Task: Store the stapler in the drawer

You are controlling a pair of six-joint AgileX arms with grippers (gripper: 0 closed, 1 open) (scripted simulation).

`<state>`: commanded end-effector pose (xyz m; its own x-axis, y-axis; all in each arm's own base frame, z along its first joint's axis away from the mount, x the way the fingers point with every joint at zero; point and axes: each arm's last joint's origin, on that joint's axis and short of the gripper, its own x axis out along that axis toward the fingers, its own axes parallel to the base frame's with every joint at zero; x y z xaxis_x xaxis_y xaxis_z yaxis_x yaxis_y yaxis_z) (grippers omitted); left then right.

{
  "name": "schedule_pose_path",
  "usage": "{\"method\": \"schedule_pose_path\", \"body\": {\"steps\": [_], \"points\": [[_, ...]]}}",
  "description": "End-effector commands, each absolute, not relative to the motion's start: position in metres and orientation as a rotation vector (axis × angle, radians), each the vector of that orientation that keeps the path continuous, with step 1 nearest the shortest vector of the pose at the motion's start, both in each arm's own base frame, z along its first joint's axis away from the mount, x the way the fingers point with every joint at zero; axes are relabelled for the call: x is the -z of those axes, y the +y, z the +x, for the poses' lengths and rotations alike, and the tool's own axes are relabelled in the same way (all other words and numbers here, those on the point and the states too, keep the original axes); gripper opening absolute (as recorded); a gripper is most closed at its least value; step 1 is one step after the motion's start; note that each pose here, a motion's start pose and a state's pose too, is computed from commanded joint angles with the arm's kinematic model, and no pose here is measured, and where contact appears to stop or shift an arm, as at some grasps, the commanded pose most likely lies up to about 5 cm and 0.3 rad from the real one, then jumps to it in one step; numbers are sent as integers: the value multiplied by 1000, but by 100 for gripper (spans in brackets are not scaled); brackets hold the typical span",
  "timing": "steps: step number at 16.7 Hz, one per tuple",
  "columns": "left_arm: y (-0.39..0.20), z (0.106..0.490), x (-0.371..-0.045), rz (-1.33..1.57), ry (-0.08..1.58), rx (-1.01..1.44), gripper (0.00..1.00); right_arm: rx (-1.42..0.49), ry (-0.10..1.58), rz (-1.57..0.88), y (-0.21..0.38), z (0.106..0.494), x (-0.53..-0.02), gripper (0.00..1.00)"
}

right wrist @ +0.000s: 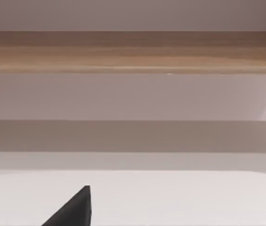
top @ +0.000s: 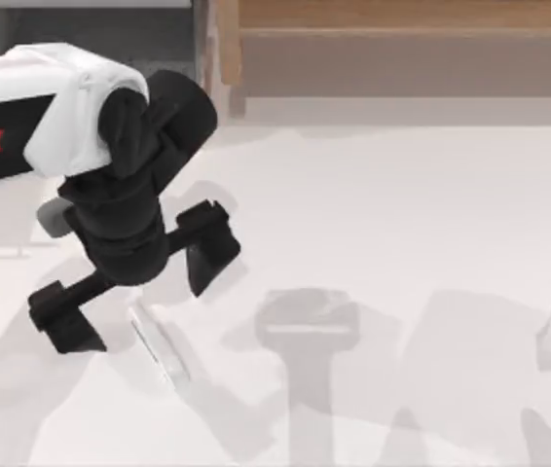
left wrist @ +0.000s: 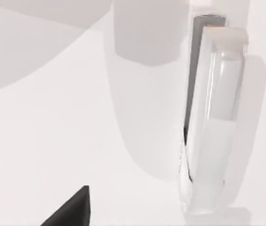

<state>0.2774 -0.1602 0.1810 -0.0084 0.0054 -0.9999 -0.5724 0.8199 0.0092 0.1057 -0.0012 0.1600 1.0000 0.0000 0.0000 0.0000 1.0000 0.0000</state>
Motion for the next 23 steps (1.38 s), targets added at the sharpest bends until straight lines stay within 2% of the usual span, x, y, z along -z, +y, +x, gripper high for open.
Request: {"method": "schedule_pose_path", "body": {"steps": [7, 12, 23], "points": [[-160, 279, -125, -480, 1514, -479, 100, 0, 0, 0, -1, 106, -160, 100], [-160, 278, -118, -477, 1518, -482, 100, 0, 0, 0, -1, 106, -160, 100], [-160, 278, -118, -477, 1518, -482, 17, 0, 0, 0, -1, 106, -160, 100]]}}
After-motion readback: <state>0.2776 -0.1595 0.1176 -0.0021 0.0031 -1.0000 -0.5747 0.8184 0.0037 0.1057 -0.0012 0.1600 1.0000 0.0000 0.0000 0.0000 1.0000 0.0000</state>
